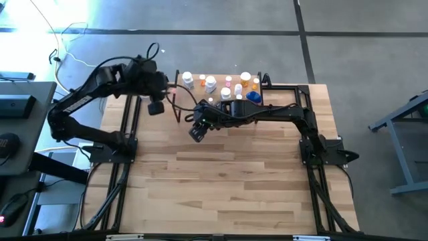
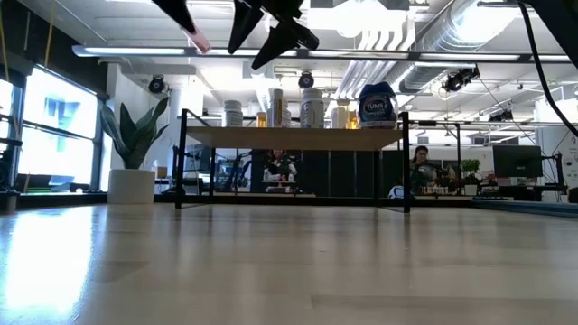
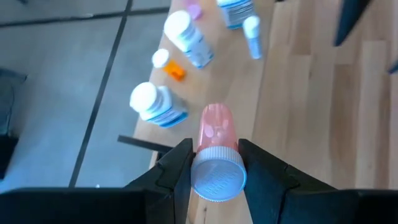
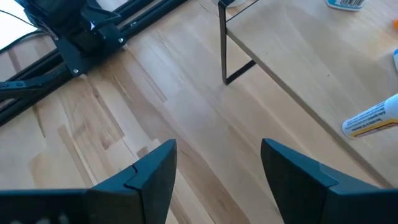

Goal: Pick and place medicine bottles onto shelf by color
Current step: Put the pink pill bottle on the shelf

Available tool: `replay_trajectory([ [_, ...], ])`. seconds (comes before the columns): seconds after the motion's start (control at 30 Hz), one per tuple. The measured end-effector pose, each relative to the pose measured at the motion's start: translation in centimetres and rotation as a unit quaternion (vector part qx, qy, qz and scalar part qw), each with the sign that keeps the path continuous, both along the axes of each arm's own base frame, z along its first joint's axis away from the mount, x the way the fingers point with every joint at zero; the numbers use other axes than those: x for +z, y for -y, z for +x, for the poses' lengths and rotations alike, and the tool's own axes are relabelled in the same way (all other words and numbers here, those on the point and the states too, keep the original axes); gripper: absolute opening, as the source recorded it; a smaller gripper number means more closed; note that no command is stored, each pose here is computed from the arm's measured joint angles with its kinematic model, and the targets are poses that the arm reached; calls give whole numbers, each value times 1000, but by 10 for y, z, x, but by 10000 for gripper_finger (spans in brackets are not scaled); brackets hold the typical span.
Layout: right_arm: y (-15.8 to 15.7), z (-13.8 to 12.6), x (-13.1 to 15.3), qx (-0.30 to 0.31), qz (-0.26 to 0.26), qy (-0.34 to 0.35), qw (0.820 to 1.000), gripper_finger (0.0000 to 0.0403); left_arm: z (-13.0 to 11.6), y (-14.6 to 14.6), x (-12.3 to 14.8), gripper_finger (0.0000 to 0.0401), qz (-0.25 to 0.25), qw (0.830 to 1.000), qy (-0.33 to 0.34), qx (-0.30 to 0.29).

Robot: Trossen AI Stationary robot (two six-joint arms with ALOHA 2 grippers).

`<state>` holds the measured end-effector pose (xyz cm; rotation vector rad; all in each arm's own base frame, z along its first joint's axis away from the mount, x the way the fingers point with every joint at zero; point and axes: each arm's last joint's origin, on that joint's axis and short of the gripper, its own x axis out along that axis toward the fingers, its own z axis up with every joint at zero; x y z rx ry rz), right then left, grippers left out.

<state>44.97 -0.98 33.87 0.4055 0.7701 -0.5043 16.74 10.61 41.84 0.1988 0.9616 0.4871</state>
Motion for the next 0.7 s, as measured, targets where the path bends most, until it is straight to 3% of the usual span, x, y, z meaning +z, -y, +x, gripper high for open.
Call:
replay_trajectory([
  [0.17, 0, 0, 0, 0, 0, -2, 1000, 224, 7, -16, -1, 108, -22, 999, -20, 26],
  [0.43, 3, -2, 1, 1, -7, -4, 1000, 224, 23, -35, -9, 108, -99, 993, -49, 43],
  [0.7, 18, -26, 35, -3, -54, 8, 998, 224, 44, -49, -26, 108, -142, 987, -69, 40],
])
